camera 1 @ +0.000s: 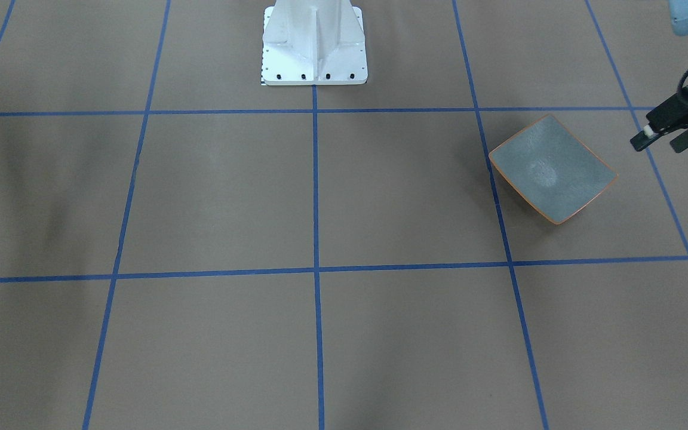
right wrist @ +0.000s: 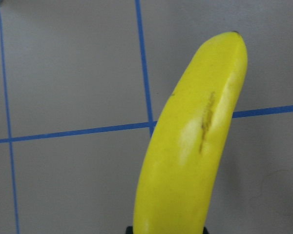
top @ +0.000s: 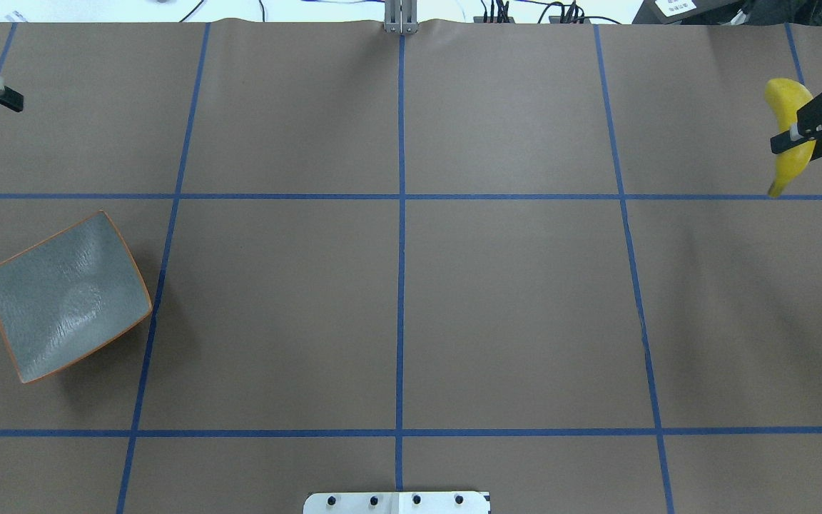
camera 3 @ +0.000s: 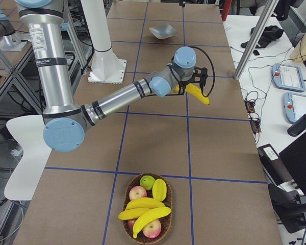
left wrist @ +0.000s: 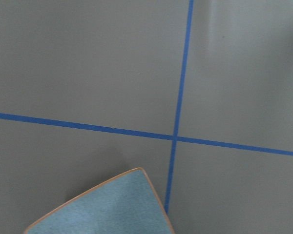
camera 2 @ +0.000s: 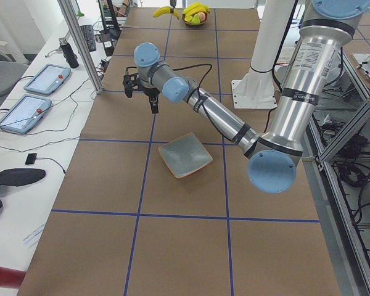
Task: Transfer all bananas from basket to plate
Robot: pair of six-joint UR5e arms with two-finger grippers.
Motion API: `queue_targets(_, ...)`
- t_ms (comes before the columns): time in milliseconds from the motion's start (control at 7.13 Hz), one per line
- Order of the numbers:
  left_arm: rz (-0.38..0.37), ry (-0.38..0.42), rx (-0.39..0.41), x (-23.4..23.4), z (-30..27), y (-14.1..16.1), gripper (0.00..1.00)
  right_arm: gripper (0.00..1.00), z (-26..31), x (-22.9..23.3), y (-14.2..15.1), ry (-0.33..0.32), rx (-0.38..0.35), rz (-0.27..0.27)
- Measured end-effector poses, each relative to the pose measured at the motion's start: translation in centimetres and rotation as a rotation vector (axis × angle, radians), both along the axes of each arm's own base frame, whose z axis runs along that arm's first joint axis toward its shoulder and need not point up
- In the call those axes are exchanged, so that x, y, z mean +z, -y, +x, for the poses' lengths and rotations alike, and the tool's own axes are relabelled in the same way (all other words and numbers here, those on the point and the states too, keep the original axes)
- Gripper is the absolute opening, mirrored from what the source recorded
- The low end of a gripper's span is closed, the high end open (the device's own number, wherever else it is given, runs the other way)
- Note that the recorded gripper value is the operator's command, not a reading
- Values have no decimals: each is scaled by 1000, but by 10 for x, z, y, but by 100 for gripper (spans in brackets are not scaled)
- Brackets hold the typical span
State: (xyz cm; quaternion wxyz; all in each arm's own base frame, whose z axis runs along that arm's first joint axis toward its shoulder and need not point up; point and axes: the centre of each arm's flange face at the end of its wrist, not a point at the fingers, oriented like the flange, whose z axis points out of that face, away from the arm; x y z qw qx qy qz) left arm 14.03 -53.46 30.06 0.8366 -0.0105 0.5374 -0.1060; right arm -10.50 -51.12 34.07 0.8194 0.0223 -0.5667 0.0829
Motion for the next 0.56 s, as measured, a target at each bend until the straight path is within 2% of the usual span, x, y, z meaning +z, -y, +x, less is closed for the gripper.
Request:
queue_targets(280,-10,-31,-49,-20,35,4,99,0,-47,-55,-7,-39,98,33)
queue_targets(561,-33,-64,-85,-35,57,13,99,0,-85,-86,-15,-53,208,20)
